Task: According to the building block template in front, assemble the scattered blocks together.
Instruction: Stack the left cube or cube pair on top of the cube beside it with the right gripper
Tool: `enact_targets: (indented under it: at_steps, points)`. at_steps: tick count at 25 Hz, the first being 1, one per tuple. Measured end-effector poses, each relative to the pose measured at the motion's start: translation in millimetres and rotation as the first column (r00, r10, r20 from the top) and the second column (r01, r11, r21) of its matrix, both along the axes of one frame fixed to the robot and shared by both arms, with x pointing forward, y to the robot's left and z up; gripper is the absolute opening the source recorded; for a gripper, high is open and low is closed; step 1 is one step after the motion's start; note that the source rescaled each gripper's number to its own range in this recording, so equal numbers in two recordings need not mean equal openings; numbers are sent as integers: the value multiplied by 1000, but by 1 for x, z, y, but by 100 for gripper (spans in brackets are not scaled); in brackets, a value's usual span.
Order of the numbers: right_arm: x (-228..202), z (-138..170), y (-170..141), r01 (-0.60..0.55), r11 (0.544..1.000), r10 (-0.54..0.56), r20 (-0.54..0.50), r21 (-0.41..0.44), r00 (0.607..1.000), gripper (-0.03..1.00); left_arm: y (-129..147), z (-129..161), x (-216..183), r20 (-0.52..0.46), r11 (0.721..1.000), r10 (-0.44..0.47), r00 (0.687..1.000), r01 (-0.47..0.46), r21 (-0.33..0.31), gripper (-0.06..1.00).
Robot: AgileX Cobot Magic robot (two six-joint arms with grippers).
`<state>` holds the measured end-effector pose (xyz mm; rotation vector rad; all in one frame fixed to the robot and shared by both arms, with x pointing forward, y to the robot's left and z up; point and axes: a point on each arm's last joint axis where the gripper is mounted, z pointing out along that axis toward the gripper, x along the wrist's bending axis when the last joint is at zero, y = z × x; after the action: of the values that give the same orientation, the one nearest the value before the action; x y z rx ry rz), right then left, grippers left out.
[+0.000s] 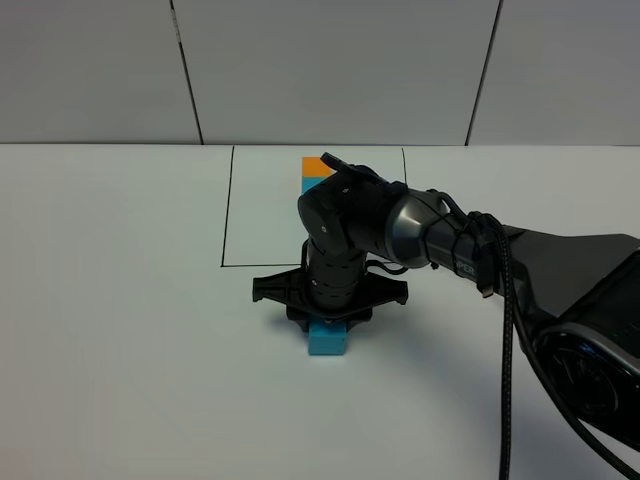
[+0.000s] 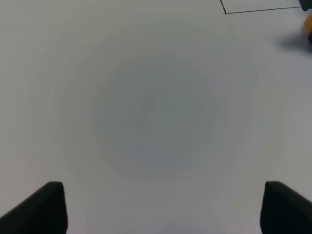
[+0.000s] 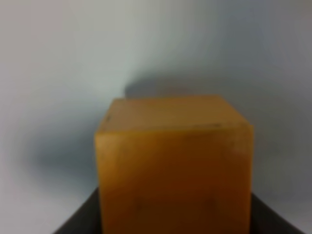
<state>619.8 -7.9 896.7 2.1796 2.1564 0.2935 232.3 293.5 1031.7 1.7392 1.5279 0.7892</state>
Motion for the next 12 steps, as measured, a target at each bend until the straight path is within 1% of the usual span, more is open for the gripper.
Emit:
enact_targets:
  at_steps: [6,12]
  points:
    - [-1,-6,1,-53,999,53,-7,-14,999,1,0,0,0,0,1000,0,1000,0,0,80]
    - [-1,-7,1,-65,998,65,-7,-17,998,1,0,0,0,0,1000,0,1000,0,0,80]
